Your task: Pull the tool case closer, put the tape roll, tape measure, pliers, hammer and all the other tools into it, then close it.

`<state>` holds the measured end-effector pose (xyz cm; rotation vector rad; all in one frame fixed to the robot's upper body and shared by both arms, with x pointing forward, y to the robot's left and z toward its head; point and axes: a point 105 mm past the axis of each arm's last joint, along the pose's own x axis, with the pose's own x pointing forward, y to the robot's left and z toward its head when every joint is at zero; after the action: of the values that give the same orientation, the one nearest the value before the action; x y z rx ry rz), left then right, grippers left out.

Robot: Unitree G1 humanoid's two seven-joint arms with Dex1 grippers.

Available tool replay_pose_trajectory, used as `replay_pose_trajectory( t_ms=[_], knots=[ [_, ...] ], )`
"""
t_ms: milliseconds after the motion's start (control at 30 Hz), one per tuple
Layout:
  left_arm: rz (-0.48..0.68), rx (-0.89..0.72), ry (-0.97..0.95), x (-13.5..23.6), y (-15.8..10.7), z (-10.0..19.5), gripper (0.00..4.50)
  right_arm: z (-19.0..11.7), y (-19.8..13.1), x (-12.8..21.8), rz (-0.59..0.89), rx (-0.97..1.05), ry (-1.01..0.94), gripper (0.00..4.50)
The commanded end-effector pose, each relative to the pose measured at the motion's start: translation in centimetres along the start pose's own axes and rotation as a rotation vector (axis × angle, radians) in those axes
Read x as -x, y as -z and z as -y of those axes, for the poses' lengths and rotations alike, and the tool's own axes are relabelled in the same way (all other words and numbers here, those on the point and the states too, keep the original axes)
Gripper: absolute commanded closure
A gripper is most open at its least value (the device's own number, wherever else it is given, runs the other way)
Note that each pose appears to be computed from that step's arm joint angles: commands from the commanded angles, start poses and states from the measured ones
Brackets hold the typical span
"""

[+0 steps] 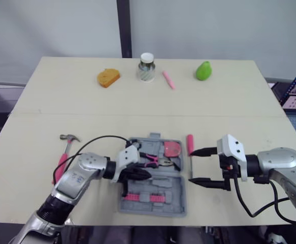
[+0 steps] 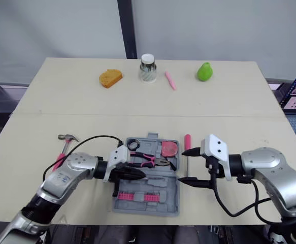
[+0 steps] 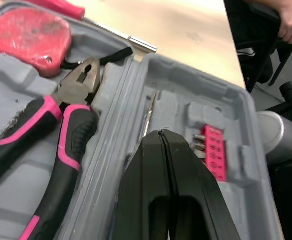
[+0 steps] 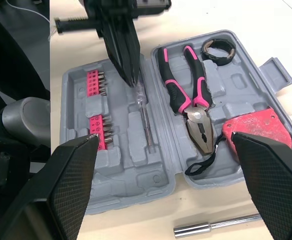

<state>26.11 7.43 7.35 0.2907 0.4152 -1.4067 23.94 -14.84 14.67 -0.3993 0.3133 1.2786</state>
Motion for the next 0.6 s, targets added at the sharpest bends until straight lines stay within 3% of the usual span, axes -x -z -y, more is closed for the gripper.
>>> replay_pose_trajectory(
  t_ms=[33,600],
  knots=[
    [0.005,-0.034,0.004,-0.6,-0.1,-0.1,4.47,-0.3,-0.6,0.1,0.018,0.023,0.001,0.00],
    [-0.068,-0.021,0.006,-2.2,2.3,-0.4,4.47,-0.9,-0.6,0.2,0.009,0.010,0.008,0.00]
  ],
)
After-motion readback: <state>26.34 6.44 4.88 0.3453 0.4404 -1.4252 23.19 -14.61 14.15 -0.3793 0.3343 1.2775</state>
